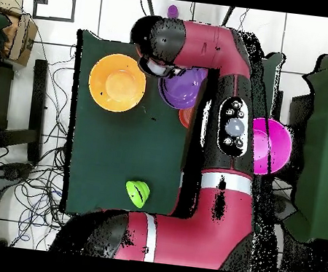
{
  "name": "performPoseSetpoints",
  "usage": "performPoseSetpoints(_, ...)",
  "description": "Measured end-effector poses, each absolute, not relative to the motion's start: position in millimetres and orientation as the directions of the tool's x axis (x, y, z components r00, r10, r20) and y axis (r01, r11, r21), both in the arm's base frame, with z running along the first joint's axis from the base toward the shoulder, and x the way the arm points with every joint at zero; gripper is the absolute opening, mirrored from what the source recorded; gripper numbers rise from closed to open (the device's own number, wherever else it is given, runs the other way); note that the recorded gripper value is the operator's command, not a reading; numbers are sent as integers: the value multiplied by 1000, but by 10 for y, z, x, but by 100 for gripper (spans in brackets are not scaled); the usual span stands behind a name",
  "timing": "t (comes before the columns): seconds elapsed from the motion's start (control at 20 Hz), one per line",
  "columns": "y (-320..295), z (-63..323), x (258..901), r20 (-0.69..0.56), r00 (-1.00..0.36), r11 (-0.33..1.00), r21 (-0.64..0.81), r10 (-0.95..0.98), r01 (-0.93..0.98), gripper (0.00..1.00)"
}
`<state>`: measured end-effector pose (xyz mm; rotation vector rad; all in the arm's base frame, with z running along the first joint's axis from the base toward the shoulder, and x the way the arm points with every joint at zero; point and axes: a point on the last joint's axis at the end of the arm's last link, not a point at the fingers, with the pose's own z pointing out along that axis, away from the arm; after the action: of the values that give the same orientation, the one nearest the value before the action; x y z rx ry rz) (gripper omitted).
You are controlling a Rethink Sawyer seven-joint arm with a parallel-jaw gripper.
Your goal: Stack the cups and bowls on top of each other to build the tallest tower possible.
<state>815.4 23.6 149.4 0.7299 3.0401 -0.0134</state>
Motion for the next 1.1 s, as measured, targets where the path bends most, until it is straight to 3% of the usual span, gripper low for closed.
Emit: performPoseSetpoints(1.1,223,1476,8146,-21,-894,894,-15,448,448,0)
